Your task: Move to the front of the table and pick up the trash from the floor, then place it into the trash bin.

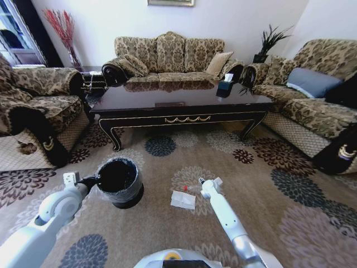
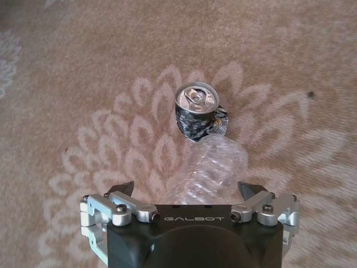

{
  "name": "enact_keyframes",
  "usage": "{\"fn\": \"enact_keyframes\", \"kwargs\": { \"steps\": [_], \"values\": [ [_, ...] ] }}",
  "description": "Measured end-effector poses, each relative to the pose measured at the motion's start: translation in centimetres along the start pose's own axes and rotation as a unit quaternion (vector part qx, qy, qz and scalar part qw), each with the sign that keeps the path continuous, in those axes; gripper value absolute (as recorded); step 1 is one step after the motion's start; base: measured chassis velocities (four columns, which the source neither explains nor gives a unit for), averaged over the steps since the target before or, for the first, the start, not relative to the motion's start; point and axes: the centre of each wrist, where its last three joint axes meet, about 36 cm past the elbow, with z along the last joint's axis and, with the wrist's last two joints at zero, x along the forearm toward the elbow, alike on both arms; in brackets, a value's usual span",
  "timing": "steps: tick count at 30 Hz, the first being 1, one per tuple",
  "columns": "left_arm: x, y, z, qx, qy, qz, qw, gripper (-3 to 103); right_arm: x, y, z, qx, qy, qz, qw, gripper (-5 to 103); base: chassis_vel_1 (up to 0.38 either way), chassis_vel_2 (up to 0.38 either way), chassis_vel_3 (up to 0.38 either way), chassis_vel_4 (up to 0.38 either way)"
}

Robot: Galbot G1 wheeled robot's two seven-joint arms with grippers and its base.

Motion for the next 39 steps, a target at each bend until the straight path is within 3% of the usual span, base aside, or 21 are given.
{"fn": "enact_keyframes", "kwargs": {
  "steps": [6, 13, 16, 22, 25, 27, 29, 32, 39],
  "values": [
    [0.0, 0.1, 0.0, 0.001, -0.001, -0.001, 1.0000, 4, -1.4, -0.1, -0.1, 0.003, 0.001, -0.006, 1.000, 100, 0.000, 0.000, 0.000, 0.000],
    [-0.3, 0.0, -0.1, 0.002, -0.003, 0.000, 1.0000, 4, -2.0, -0.7, 0.8, 0.029, 0.000, -0.004, 1.000, 103, 0.000, 0.000, 0.000, 0.000],
    [-0.4, 0.0, -0.1, 0.003, -0.002, 0.000, 1.0000, 4, -2.2, -0.6, 1.0, 0.032, 0.001, -0.005, 0.999, 100, 0.000, 0.000, 0.000, 0.000],
    [-0.5, 0.1, -0.2, 0.004, -0.003, 0.001, 1.0000, 4, -2.5, -1.1, 1.4, 0.054, -0.002, -0.004, 0.999, 74, 0.000, 0.000, 0.000, 0.000],
    [-0.5, 0.0, -0.2, 0.004, -0.003, 0.002, 1.0000, 4, -2.7, -1.5, 1.7, 0.063, -0.003, -0.001, 0.998, 68, 0.000, 0.000, 0.000, 0.000],
    [-0.6, 0.0, -0.1, 0.005, -0.002, 0.003, 1.0000, 4, -2.8, -2.0, 2.0, 0.072, -0.004, 0.000, 0.997, 52, 0.000, 0.000, 0.000, 0.000],
    [-0.6, 0.0, -0.1, 0.005, -0.001, 0.003, 1.0000, 4, -2.7, -2.1, 2.1, 0.075, -0.005, -0.001, 0.997, 52, 0.000, 0.000, 0.000, 0.000],
    [-0.8, 0.0, 0.0, 0.006, 0.000, 0.003, 1.0000, 4, -2.5, -2.8, 2.2, 0.082, -0.007, -0.005, 0.997, 39, 0.000, 0.000, 0.000, 0.000],
    [-0.9, -0.5, 0.4, 0.008, 0.004, 0.008, 0.9999, 4, -1.0, -3.2, 1.9, 0.082, -0.019, -0.030, 0.996, 26, 0.000, 0.000, 0.000, 0.000]
  ]
}}
